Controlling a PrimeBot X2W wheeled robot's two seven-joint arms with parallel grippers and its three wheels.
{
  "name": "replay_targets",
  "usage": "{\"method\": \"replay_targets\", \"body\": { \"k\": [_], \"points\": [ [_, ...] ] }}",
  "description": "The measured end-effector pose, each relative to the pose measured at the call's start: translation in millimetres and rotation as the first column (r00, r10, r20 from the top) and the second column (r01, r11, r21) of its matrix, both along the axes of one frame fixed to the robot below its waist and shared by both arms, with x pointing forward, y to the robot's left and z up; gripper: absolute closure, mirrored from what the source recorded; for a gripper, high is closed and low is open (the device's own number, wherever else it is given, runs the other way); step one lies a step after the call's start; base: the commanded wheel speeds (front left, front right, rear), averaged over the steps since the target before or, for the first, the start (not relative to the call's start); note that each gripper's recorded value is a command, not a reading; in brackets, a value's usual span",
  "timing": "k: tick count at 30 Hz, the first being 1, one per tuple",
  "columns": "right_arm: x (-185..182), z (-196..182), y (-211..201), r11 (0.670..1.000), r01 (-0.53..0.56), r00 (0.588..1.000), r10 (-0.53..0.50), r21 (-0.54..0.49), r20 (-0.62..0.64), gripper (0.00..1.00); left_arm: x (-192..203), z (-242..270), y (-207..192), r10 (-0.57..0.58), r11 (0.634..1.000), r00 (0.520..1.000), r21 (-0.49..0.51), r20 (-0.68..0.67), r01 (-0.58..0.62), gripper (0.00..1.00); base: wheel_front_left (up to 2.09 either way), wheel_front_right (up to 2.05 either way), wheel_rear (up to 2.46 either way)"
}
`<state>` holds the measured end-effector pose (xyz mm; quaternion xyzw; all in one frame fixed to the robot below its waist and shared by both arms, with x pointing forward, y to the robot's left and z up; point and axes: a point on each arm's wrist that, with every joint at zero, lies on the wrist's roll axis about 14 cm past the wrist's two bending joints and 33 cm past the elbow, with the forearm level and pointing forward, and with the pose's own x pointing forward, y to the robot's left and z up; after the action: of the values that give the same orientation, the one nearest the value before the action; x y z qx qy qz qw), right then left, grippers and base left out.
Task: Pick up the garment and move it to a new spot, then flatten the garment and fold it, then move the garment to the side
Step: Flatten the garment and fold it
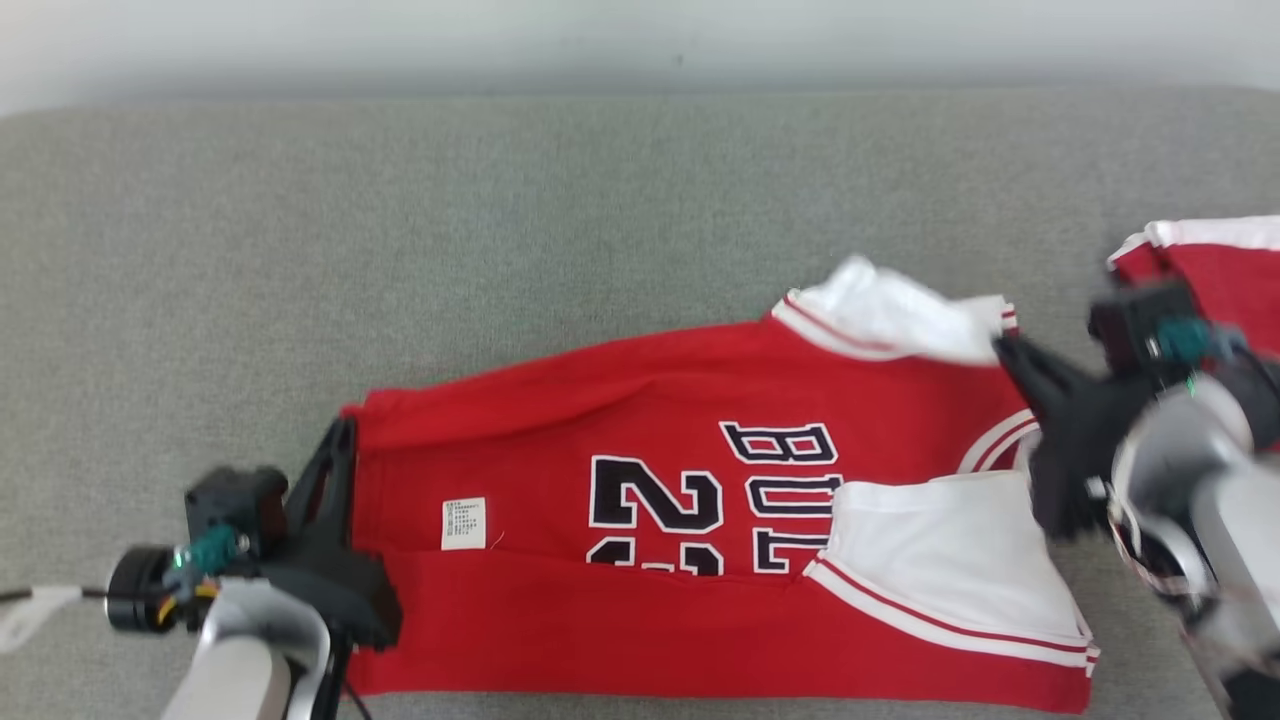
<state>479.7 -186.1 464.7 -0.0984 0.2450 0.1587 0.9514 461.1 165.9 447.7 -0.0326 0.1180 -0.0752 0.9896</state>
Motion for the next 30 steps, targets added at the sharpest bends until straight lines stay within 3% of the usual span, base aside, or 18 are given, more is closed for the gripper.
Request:
{"method": "replay_targets", "body": {
  "k": [12,30],
  "points": [
    [-85,2,-10,1.0,0.01,0.991,-0.012,-0.018,-0.135,1.0,-34,-14,1,0.014,1.0,0.999,-0.01,-0.044,-0.014,1.0,0.0,0.0,0.0],
    [-139,-7,-7,1.0,0.007,0.945,-0.014,-0.022,-0.326,1.0,-50,-27,11,0.087,0.995,0.994,-0.042,-0.072,-0.09,1.0,0.0,0.0,0.0]
  ]
}}
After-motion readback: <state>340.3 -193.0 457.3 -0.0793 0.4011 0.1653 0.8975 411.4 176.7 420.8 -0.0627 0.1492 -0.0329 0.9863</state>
